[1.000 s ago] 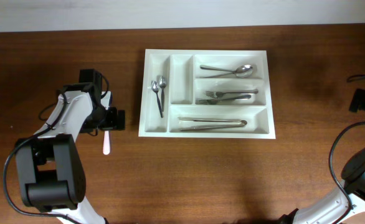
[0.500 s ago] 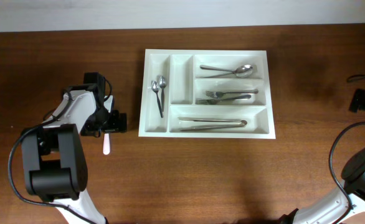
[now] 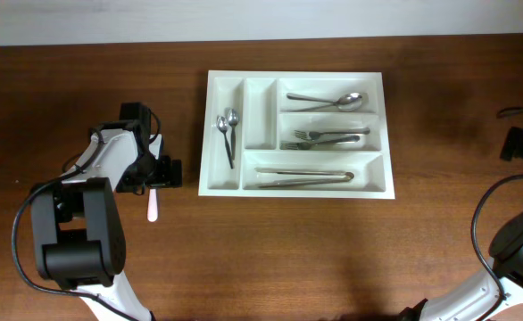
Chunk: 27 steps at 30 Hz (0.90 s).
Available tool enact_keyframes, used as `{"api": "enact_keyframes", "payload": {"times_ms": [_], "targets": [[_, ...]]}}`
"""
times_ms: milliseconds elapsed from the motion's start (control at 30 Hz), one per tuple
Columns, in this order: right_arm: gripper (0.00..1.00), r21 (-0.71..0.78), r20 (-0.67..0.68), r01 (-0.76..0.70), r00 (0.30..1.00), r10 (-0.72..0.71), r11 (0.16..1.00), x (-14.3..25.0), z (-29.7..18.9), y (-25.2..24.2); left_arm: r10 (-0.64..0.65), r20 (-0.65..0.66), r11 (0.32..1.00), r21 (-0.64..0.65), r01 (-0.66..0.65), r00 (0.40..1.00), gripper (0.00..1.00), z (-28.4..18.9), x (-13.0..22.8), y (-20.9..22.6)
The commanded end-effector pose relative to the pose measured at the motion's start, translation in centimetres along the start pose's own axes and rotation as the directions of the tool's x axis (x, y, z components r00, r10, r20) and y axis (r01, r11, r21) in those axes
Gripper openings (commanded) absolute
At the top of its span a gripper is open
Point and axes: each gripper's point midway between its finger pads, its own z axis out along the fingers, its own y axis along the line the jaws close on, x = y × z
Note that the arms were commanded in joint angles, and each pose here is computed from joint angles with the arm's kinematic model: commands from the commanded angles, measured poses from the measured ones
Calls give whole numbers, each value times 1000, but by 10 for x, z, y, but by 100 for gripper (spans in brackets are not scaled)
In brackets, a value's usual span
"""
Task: Pack container
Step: 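Lower the left gripper and grasp the white plastic knife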
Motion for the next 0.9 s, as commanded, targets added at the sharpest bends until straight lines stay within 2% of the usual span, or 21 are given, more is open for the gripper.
{"api": "enact_keyframes", "payload": {"times_ms": [0, 667, 733, 800, 867], "targets": [[99, -2, -3, -6, 1000, 6, 1000, 1, 0, 1, -14, -11, 1000, -7, 14, 1000, 99, 4, 2, 1], [99, -2, -3, -6, 1000, 6, 1000, 1, 0, 1, -14, -40, 1000, -7, 14, 999, 99, 12, 14, 2], [99, -2, -3, -6, 1000, 6, 1000, 1, 0, 1, -14, -35, 1000, -7, 14, 999, 84, 12, 12, 2], [99, -2, -3, -6, 1000, 6, 1000, 1, 0, 1, -14, -29, 1000, -7, 14, 999, 80, 12, 11, 1], [99, -2, -3, -6, 1000, 6, 1000, 1, 0, 1, -14, -25, 1000, -7, 14, 1000, 65, 12, 10, 1]]}}
